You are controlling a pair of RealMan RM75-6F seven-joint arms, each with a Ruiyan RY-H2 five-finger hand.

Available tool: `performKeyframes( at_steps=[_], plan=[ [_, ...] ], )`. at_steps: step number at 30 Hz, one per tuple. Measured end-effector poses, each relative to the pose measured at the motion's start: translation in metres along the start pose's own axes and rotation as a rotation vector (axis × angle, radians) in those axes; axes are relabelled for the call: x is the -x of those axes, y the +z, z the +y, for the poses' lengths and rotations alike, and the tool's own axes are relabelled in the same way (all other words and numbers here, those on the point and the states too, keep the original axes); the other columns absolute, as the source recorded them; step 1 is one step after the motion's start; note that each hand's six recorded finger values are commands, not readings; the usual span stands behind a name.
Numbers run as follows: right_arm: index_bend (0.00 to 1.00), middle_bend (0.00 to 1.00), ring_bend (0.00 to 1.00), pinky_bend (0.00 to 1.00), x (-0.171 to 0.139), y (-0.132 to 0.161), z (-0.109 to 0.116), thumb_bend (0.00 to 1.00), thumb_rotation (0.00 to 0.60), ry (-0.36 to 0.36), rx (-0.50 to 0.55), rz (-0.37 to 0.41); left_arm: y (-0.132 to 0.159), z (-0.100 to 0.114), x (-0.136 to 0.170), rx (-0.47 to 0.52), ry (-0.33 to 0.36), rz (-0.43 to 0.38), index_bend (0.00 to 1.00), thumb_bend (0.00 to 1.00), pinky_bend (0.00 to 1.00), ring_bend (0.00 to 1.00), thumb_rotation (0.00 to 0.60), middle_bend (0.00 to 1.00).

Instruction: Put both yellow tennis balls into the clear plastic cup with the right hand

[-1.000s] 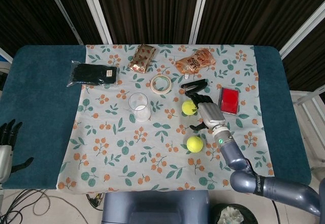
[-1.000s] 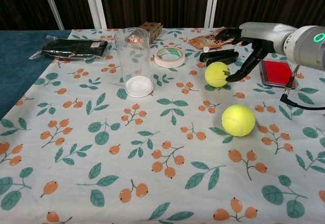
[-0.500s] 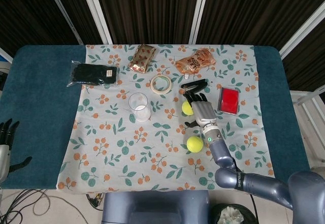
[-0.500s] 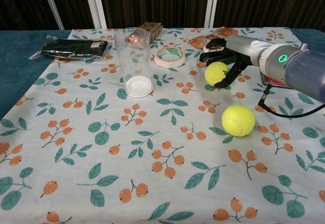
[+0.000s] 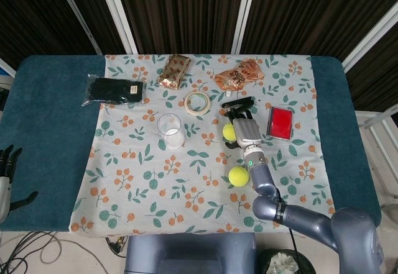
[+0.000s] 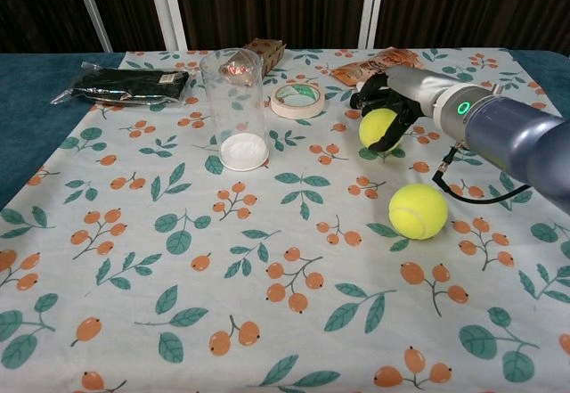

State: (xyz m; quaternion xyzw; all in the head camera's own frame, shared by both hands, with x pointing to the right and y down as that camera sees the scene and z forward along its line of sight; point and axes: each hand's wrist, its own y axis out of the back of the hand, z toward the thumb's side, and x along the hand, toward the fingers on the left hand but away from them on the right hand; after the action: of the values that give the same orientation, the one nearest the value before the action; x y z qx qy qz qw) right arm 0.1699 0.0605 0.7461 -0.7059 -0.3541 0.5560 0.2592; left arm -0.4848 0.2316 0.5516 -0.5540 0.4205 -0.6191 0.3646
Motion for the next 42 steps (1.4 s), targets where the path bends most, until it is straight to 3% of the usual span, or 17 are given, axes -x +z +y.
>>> performKeyframes(
  at_steps=[20,28,36,42],
  plan=[
    [0.34,0.27,0.37,0.00,0.010,-0.003,-0.010,0.27,0.600,-0.021,-0.058,-0.011,-0.003,0.007,0.002,0.016,0.013,-0.007,0.07,0.00,0.00,0.00,0.600,0.00],
    [0.35,0.28,0.39,0.00,0.013,-0.013,-0.011,0.36,0.600,-0.029,-0.103,-0.030,-0.003,0.007,0.002,0.016,0.014,-0.004,0.09,0.00,0.00,0.00,0.600,0.00],
    [0.42,0.39,0.58,0.00,0.012,-0.017,-0.012,0.47,0.600,-0.023,-0.124,-0.027,-0.002,0.007,0.003,0.016,0.010,-0.008,0.09,0.00,0.00,0.00,0.600,0.00],
    [0.43,0.42,0.64,0.00,0.011,-0.014,-0.010,0.48,0.600,-0.027,-0.097,-0.014,-0.002,0.007,0.003,0.025,0.003,-0.011,0.10,0.00,0.00,0.00,0.600,0.00]
  ],
)
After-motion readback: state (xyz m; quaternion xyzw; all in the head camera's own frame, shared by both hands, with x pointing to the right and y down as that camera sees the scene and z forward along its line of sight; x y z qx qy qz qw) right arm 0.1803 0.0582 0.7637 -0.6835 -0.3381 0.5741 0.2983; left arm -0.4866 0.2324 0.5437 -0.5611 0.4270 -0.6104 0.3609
